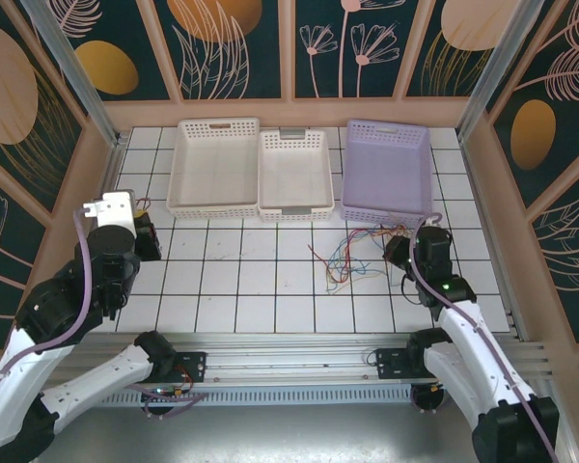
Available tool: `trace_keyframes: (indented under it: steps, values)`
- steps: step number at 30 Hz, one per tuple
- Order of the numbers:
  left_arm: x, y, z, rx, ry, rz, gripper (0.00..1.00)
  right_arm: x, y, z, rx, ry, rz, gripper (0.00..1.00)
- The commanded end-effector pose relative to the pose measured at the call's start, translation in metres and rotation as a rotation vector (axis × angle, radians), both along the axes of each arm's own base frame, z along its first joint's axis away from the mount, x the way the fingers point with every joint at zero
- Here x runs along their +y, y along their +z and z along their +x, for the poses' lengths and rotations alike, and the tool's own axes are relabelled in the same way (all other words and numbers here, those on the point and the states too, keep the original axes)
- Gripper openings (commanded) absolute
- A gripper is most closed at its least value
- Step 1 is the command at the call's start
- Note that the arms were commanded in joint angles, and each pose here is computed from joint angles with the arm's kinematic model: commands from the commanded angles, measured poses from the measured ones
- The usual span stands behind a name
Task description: Untangle the cables
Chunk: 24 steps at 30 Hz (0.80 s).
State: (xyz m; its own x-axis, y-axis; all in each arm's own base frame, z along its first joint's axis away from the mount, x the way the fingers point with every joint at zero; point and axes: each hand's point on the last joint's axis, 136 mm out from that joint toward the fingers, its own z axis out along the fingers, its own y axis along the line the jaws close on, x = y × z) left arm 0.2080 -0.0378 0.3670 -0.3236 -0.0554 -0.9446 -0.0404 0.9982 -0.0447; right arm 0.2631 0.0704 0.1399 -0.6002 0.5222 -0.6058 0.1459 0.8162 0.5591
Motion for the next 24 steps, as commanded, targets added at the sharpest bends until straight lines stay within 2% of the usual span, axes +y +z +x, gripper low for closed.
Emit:
trace_keyframes:
  steps: [1, 6, 14, 21, 24]
  values:
    - [-0.021, 0.012, 0.007, -0.038, -0.075, -0.073, 0.0, 0.024, 0.045, 0.004, -0.144, 0.117, 0.022, 0.0]
    - [-0.041, 0.031, 0.019, -0.087, -0.138, -0.093, 0.0, 0.053, 0.064, -0.005, -0.215, 0.243, 0.034, 0.0]
    - [-0.062, 0.061, 0.052, -0.136, -0.127, 0.012, 0.0, 0.083, 0.086, -0.022, -0.304, 0.383, 0.08, 0.0]
    - [-0.072, 0.093, 0.088, -0.217, -0.052, 0.135, 0.0, 0.1, 0.099, -0.035, -0.344, 0.458, 0.096, 0.0]
    - [-0.074, 0.104, 0.106, -0.252, -0.029, 0.138, 0.0, 0.108, 0.101, -0.039, -0.353, 0.487, 0.11, 0.0]
